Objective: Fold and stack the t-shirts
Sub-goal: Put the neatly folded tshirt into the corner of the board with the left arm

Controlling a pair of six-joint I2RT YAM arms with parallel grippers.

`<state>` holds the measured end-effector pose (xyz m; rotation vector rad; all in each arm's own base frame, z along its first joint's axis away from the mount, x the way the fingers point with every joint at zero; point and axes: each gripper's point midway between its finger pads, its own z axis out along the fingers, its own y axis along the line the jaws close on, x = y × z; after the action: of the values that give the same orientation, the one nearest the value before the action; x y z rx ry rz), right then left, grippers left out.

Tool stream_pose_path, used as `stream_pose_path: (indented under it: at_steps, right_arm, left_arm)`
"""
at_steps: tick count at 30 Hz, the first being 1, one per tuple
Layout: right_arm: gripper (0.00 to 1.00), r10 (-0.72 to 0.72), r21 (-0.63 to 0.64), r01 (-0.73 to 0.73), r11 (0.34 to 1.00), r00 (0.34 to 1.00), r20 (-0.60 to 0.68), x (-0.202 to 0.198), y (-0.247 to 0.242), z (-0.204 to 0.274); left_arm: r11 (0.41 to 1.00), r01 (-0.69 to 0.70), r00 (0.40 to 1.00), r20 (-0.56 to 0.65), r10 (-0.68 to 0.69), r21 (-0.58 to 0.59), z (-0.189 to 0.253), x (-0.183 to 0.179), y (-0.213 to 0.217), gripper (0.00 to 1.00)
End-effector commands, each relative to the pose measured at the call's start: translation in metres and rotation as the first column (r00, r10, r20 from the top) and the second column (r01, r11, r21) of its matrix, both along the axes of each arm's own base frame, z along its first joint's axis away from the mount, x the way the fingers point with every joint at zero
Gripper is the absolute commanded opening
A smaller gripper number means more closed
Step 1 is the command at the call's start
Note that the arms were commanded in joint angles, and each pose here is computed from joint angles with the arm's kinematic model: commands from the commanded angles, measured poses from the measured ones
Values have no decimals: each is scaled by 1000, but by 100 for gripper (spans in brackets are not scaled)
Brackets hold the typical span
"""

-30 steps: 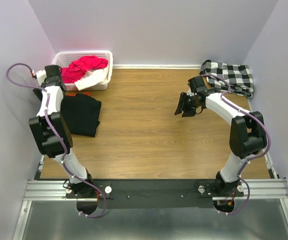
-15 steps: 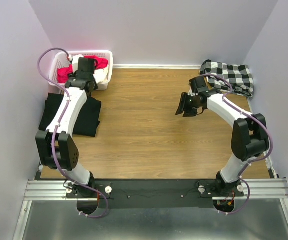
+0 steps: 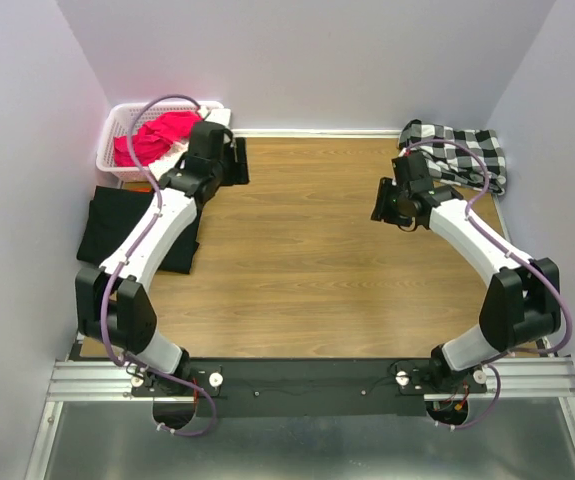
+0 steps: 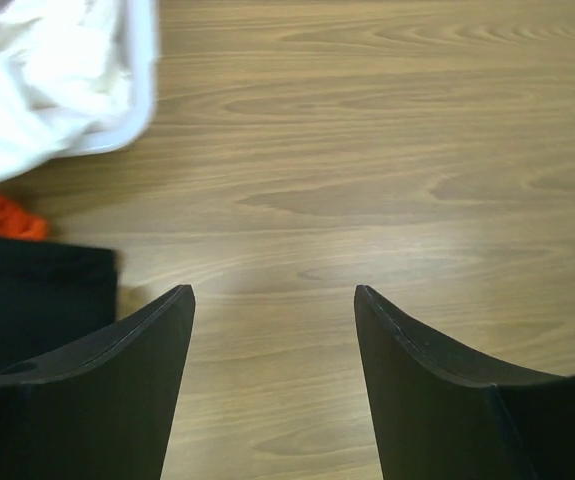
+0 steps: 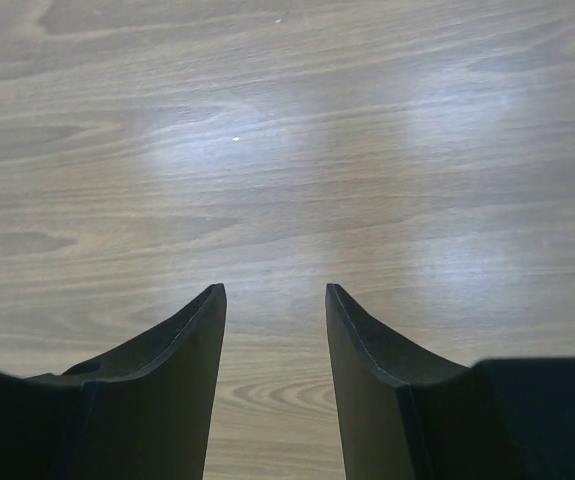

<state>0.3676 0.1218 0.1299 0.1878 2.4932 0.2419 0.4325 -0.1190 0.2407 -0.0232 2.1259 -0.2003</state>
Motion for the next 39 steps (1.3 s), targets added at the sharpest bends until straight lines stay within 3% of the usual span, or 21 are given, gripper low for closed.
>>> stream_pose_path:
  at_steps: [1,6,10,17,29,39]
  right_arm:
    - [53,-81,-58,85,995,994,71,4,-21,3]
    - [53,-127,-32,130,991,988,88,0,-23,-2]
    - [54,-147,-39,156,987,975,166,-4,-32,5]
    - [56,-159,-95,187,978,957,243,-4,-49,15]
    - [57,-163,-89,190,978,955,246,-6,-49,12]
    - [57,-149,-93,176,980,958,243,0,-46,10]
  left_arm:
    - [988,155,988,0,-155,0,-17,4,-47,80]
    - [966,257,966,-31,-257,-1,-37,-5,-95,81]
    - [954,301,953,31,-301,-12,-28,-19,-126,83]
    - [947,317,947,67,-314,-51,-31,-28,-148,86]
    - [948,317,935,162,-315,9,-8,-23,-147,97]
    - [982,188,966,174,-191,32,-8,-19,-123,98]
